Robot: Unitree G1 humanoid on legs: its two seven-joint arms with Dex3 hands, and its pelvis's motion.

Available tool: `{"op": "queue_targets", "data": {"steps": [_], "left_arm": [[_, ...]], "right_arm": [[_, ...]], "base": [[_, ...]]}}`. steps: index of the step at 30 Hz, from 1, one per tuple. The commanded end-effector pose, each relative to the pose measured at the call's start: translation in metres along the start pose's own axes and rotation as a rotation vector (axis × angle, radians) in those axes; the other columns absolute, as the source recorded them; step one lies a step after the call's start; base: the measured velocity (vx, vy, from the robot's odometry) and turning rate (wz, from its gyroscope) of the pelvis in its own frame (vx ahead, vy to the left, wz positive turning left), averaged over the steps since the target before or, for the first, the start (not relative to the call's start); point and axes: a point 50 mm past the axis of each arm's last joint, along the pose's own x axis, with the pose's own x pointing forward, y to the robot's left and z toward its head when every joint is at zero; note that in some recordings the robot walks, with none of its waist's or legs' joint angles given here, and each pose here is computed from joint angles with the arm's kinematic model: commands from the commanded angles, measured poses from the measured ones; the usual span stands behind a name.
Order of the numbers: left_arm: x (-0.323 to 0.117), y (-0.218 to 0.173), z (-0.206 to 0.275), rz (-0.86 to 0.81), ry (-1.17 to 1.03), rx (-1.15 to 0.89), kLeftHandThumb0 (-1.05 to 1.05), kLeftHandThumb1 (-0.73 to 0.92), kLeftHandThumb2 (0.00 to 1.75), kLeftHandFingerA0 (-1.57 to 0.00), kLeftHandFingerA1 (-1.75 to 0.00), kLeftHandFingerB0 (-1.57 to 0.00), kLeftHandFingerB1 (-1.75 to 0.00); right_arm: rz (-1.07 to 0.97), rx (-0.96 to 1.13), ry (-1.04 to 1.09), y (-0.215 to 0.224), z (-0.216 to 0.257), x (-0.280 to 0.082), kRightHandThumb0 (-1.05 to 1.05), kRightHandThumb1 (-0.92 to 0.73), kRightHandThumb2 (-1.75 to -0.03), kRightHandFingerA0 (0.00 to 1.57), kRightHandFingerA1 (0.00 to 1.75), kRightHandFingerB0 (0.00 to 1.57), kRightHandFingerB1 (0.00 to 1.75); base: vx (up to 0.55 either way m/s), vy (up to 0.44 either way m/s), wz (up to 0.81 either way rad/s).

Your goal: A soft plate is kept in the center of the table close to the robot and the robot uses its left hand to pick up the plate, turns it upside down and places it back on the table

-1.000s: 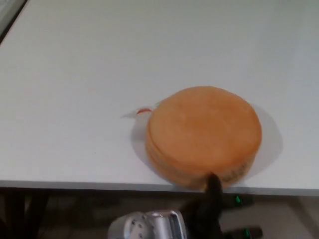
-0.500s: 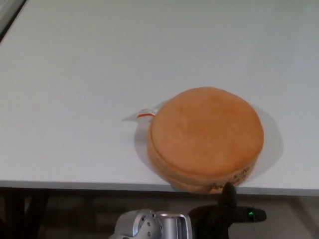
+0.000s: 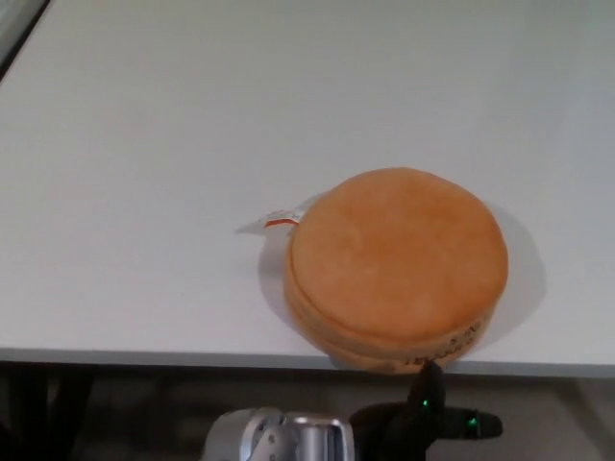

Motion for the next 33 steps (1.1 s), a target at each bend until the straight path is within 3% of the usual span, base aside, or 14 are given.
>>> {"op": "queue_targets", "data": {"steps": [1, 3, 5, 10, 11, 12, 13, 23, 24, 25, 26, 28, 29, 33], "left_arm": [[-0.024, -0.007, -0.022, -0.109, 0.01, 0.028, -1.05, 0.92, 0.79, 0.0, 0.0, 0.0, 0.0], [-0.032, -0.013, -0.027, -0.129, -0.016, 0.055, -1.05, 0.71, 1.18, 0.0, -0.2, 0.0, 0.0], [-0.042, -0.021, -0.034, -0.143, -0.084, 0.124, -1.05, 0.72, 1.21, 0.0, -0.22, 0.0, 0.0], [-0.068, -0.042, -0.055, -0.143, -0.28, 0.304, -1.05, 0.74, 1.22, 0.0, -0.11, 0.0, 0.0], [-0.072, -0.044, -0.059, -0.135, -0.304, 0.328, -1.05, 0.74, 1.22, 0.0, -0.1, 0.0, 0.0], [-0.074, -0.045, -0.061, -0.139, -0.32, 0.338, -1.05, 0.74, 1.22, 0.0, -0.1, 0.0, 0.0], [-0.078, -0.048, -0.065, -0.139, -0.353, 0.4, -1.05, 0.77, 1.24, 0.0, -0.11, 0.0, -0.01], [-0.111, -0.045, -0.089, 0.027, -0.579, 0.653, -1.0, 0.81, 1.25, -0.07, -0.31, -0.05, -0.02], [-0.12, -0.04, -0.093, 0.063, -0.634, 0.651, -0.96, 0.77, 1.22, -0.07, -0.38, -0.08, -0.07], [-0.123, -0.037, -0.095, 0.087, -0.658, 0.649, -0.9, 0.72, 1.18, -0.06, -0.47, -0.07, -0.14], [-0.127, -0.035, -0.096, 0.106, -0.681, 0.645, -0.9, 0.72, 1.17, -0.06, -0.49, -0.07, -0.16], [-0.132, -0.03, -0.098, 0.141, -0.729, 0.641, -0.91, 0.72, 1.18, -0.03, -0.51, 0.0, -0.2], [-0.137, -0.025, -0.1, 0.176, -0.755, 0.643, -0.91, 0.71, 1.17, -0.01, -0.5, 0.0, -0.21], [-0.152, -0.01, -0.107, 0.297, -0.803, 0.648, -1.0, 0.72, 1.14, -0.08, -0.5, -0.1, -0.29]], "right_arm": [[-0.045, 0.001, 0.004, -0.007, 0.0, -0.002, -0.64, -0.71, -1.06, 0.49, 0.58, 0.34, 0.5], [-0.057, 0.005, 0.002, -0.008, 0.0, -0.003, -0.66, -0.71, -1.06, 0.49, 0.58, 0.35, 0.5], [-0.064, 0.006, 0.009, -0.01, 0.0, -0.003, -0.67, -0.71, -1.05, 0.49, 0.57, 0.34, 0.5], [-0.052, 0.003, 0.006, -0.007, 0.0, -0.002, -0.63, -0.71, -1.06, 0.49, 0.58, 0.32, 0.49], [-0.05, 0.003, 0.004, -0.006, -0.001, -0.001, -0.65, -0.87, -0.67, 0.57, 0.44, 0.41, 0.33], [-0.049, 0.0, 0.001, -0.007, -0.001, -0.001, -0.65, -0.87, -0.67, 0.57, 0.44, 0.41, 0.33], [-0.053, 0.005, 0.003, -0.007, -0.001, -0.001, -0.64, -0.71, -1.06, 0.49, 0.58, 0.32, 0.5], [-0.066, -0.001, 0.0, -0.007, 0.003, -0.001, -0.68, -0.71, -1.06, 0.49, 0.58, 0.34, 0.5], [-0.066, 0.0, -0.003, -0.007, 0.002, -0.001, -0.64, -0.87, -0.67, 0.57, 0.44, 0.41, 0.33], [-0.068, 0.004, -0.002, -0.007, 0.002, -0.002, -0.64, -0.86, -0.67, 0.57, 0.44, 0.41, 0.33], [-0.069, 0.003, -0.001, -0.007, 0.001, -0.002, -0.64, -0.7, -1.06, 0.49, 0.58, 0.32, 0.49], [-0.069, -0.006, 0.003, -0.008, 0.0, -0.002, -0.65, -0.71, -1.06, 0.49, 0.58, 0.32, 0.5], [-0.071, -0.004, 0.007, -0.009, 0.0, -0.002, -0.66, -0.87, -0.67, 0.58, 0.44, 0.41, 0.33], [-0.076, 0.011, 0.006, -0.009, -0.002, -0.003, -0.64, -0.87, -0.67, 0.58, 0.43, 0.41, 0.33]], "base": [[0.0, 0.0, 0.0], [0.0, 0.0, 0.0], [0.0, 0.0, 0.0], [0.0, 0.0, 0.0], [0.0, 0.0, 0.0], [0.0, 0.0, 0.0], [0.0, 0.0, 0.0], [0.0, 0.0, 0.0], [0.0, 0.0, 0.0], [0.0, 0.0, 0.0], [0.0, 0.0, 0.0], [0.0, 0.0, 0.0], [0.0, 0.0, 0.0], [0.0, 0.0, 0.0]]}}
